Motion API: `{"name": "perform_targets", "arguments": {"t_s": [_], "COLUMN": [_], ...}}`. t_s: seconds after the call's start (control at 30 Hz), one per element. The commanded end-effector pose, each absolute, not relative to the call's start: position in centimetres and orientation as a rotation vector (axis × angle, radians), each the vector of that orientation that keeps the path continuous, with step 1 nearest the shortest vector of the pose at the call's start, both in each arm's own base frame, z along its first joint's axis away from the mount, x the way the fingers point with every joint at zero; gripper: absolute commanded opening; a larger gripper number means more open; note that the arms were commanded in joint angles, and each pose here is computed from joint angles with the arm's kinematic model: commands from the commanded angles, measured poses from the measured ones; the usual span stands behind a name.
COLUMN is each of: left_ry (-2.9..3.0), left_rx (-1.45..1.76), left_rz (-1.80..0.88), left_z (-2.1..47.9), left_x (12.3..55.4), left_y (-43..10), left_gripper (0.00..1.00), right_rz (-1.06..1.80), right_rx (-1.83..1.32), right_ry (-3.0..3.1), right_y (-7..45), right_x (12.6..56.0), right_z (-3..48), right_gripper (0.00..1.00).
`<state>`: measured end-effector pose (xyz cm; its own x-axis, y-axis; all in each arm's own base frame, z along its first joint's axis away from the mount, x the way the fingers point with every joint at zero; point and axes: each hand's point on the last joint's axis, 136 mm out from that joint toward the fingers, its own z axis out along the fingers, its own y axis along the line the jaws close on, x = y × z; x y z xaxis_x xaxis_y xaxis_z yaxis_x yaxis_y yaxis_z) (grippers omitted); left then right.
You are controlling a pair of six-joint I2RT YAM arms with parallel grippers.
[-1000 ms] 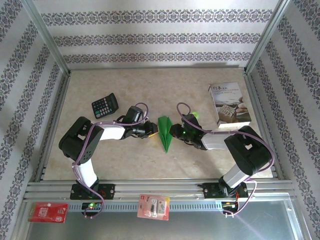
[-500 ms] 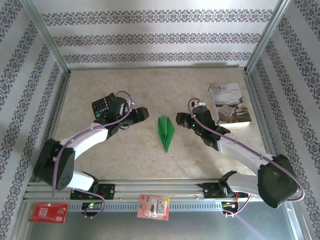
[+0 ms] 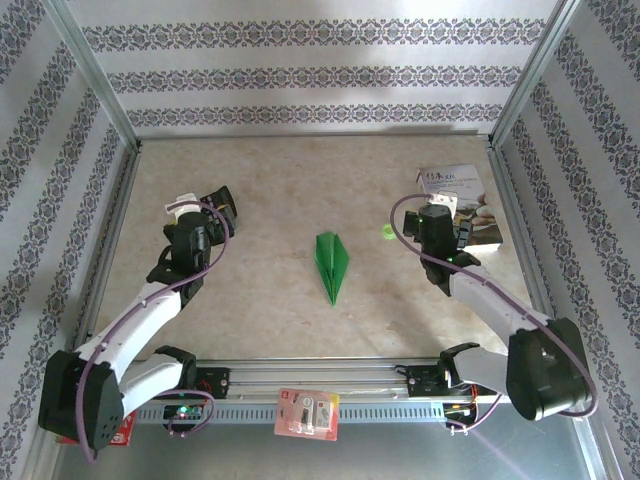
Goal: Fold a paper plane with a square sheet of paper (pick it up from the middle)
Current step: Reset both arms
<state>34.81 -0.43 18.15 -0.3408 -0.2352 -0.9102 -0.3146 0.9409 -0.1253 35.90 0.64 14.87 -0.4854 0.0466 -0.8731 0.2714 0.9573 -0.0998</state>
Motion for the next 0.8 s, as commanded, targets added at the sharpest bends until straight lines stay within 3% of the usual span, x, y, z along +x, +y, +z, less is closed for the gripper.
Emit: {"name": "perform_targets", "arguments": {"t_s": [0.0,0.13,0.33,0.77], "left_ry": [1.904,1.962,1.971,1.925], "left_rx": [-0.377,-0.311,-0.243,-0.112], "left_rz": [0.301,0.362,0.252,0.077], "left_z": [17.6,14.3,10.8,8.6], "left_x": [35.5,36.8,38.9,39.4], "left_y": [2.7,3.7,3.5,2.2], "left_gripper": [1.00,1.00,1.00,1.00], "right_rz": [-0.254,-0.186,-0.126,-0.009], "right_rx": [0.145,0.095,0.102,0.097], "right_ry": [1.990,1.954,1.993,1.845], "right_y": [0.9,1.0,-0.2,-1.0], "right_x": [37.3,38.3,39.7,39.7], "right_z": [15.3,13.7,11.7,10.8], "right_gripper": [0.98,0.98,0.98,0.98]}}
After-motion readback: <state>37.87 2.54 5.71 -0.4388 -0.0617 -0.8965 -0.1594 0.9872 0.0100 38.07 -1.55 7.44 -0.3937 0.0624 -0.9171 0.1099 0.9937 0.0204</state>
